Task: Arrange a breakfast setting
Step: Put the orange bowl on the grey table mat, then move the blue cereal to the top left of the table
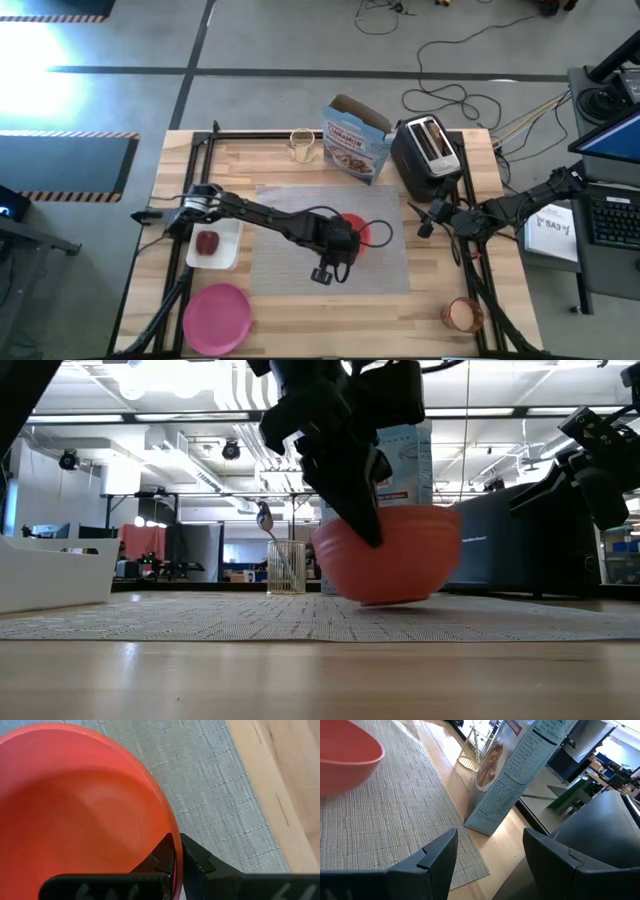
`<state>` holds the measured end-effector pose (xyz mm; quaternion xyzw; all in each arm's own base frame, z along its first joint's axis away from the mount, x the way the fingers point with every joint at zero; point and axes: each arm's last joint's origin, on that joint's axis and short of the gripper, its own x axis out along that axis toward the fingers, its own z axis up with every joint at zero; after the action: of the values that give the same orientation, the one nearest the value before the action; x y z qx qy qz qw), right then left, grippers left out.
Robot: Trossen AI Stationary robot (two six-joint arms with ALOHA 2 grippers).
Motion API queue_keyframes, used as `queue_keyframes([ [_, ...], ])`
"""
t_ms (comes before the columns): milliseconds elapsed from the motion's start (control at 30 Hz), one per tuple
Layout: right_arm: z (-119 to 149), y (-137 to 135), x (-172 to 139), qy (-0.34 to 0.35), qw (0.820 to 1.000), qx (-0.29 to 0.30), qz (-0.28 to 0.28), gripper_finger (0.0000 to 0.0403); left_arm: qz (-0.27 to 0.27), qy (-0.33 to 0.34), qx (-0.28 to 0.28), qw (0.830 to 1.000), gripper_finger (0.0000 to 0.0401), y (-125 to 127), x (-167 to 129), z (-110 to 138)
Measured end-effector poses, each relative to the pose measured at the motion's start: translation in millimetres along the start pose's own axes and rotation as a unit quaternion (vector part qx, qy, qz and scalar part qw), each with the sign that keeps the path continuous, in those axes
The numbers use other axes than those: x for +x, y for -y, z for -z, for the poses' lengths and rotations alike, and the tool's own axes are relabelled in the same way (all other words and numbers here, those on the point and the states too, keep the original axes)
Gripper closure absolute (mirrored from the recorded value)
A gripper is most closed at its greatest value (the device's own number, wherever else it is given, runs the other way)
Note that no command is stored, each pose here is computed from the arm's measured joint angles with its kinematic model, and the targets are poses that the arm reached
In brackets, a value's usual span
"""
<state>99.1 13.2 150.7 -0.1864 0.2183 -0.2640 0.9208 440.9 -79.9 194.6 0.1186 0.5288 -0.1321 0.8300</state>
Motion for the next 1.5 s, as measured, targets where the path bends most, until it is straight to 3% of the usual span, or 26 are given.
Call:
queue_keyframes([
  [500, 0.0, 0.0, 0.0, 0.000, 1.000, 0.000, 0.000, 0.0188, 0.041, 0.016, -0.059, 0.997, 0.0388, 3.8, 1.3, -2.8],
  [867, 0.0, 0.0, 0.0, 0.000, 1.000, 0.000, 0.000, 0.0188, 0.001, 0.022, -0.071, 0.997, 0.0305, 2.7, -1.8, -4.6],
  [1067, 0.0, 0.0, 0.0, 0.000, 1.000, 0.000, 0.000, 0.0188, -0.007, 0.033, -0.079, 0.996, 0.0259, 1.4, -33.2, -21.5],
  [1300, -0.1, 0.0, 0.0, 0.000, 1.000, 0.000, 0.000, 0.0188, -0.038, 0.042, -0.052, 0.997, 0.0239, 1.0, -74.2, -40.8],
  [1500, 0.0, 0.0, 0.0, 0.000, 1.000, 0.000, 0.000, 0.0188, -0.067, -0.014, 0.045, 0.997, 0.0237, -1.7, -95.5, -37.2],
])
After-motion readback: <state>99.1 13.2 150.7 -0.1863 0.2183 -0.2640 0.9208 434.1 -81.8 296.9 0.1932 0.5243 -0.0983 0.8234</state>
